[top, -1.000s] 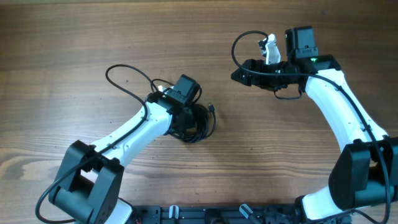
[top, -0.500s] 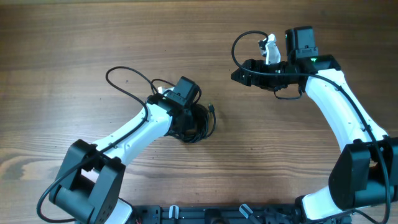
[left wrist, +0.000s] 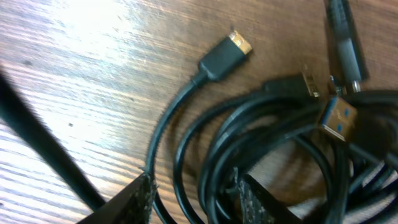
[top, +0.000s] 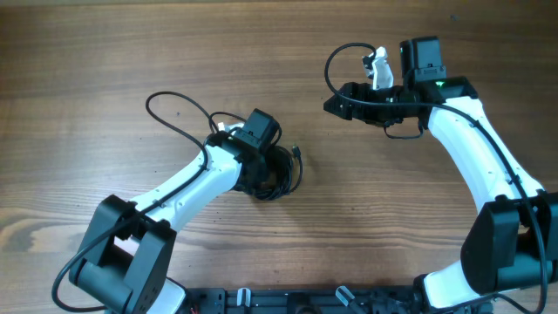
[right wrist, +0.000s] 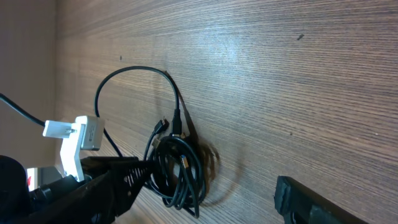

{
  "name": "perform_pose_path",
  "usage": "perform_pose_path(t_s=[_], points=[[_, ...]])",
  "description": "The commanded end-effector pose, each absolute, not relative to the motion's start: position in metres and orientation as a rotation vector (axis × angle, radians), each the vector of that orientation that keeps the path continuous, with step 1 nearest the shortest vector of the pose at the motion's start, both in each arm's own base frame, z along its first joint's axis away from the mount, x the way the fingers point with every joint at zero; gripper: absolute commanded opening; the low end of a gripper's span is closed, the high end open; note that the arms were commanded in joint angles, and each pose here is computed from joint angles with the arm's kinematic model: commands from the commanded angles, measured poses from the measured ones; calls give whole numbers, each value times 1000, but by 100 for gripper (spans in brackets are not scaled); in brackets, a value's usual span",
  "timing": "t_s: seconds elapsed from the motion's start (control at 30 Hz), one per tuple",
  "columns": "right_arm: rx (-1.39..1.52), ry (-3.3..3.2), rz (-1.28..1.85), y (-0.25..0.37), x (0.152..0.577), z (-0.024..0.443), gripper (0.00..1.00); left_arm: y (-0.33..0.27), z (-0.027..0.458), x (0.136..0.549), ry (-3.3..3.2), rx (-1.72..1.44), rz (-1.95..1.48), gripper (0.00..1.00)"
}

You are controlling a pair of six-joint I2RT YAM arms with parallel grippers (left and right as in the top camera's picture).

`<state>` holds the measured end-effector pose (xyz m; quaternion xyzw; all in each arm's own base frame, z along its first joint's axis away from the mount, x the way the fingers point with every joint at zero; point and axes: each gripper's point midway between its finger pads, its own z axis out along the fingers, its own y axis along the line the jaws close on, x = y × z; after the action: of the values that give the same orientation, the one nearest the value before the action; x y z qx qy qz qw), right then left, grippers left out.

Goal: Untangle cables

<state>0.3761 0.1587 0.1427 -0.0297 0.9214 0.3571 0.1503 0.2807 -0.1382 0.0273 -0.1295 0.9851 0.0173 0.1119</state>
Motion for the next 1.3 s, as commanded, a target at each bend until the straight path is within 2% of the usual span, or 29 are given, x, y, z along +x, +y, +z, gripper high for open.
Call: perform_pose_path(t_s=[0.0,0.2,0.5,0.67,1.03,1.27], points=[[-115,2632,1005,159,383,144,86,-145,23,284,2901,-212,36,44],[-118,2626,1004,159,384,144,87,-203,30,284,2916,124,-393,47],[-116,2625,1004,159,384,144,87,-201,27,285,2917,56,-387,45],[-117,2629,1004,159,384,144,88,-191,15,285,2937,-14,-302,44],[-115,2633,1005,159,383,144,88,-217,-27,279,2981,76,-323,44],[-111,2637,1007,159,382,143,87,-212,-35,279,2995,55,-282,22]])
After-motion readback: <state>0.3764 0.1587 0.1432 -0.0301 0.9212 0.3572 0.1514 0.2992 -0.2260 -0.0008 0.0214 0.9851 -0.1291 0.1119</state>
